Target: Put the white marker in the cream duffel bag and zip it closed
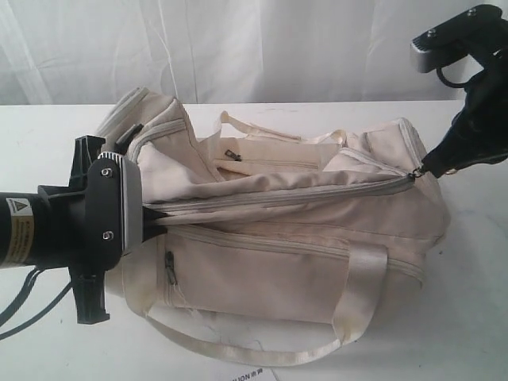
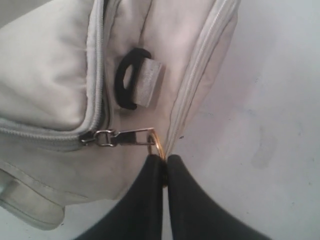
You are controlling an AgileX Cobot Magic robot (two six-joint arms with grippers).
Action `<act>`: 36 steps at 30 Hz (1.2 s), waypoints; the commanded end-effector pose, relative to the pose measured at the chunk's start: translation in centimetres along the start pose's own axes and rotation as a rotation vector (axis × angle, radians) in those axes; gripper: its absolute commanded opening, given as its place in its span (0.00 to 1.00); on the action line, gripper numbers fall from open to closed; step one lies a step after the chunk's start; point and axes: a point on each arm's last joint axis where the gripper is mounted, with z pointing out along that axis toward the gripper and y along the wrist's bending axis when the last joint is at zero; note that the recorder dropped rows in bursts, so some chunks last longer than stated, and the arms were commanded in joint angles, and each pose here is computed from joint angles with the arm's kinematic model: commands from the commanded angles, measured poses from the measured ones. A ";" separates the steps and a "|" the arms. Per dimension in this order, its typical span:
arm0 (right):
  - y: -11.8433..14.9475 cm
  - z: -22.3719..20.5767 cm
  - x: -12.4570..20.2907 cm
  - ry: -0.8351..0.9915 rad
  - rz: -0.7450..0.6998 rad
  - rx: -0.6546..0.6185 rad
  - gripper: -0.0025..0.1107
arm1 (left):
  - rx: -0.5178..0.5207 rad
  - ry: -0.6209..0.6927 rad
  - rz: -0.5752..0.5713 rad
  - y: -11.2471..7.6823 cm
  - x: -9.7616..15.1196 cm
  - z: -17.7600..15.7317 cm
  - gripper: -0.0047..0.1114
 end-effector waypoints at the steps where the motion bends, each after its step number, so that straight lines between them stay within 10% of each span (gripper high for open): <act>1: -0.2 0.0 -0.1 -0.027 0.005 -0.004 0.02 | 0.022 -0.088 -0.059 -0.1 -0.8 -0.2 0.19; 7: 0.4 0.0 -0.4 -0.059 0.009 -0.068 0.02 | -0.063 -0.175 -0.196 0.9 -2.0 -1.8 0.53; 24: 0.6 -0.1 -0.7 -0.092 0.013 -0.088 0.02 | -0.049 -0.204 -0.132 -0.1 -4.2 -2.4 0.53; 36: 0.7 0.0 -0.8 -0.099 0.022 -0.108 0.02 | -0.070 -0.173 -0.224 2.8 -7.4 0.6 0.53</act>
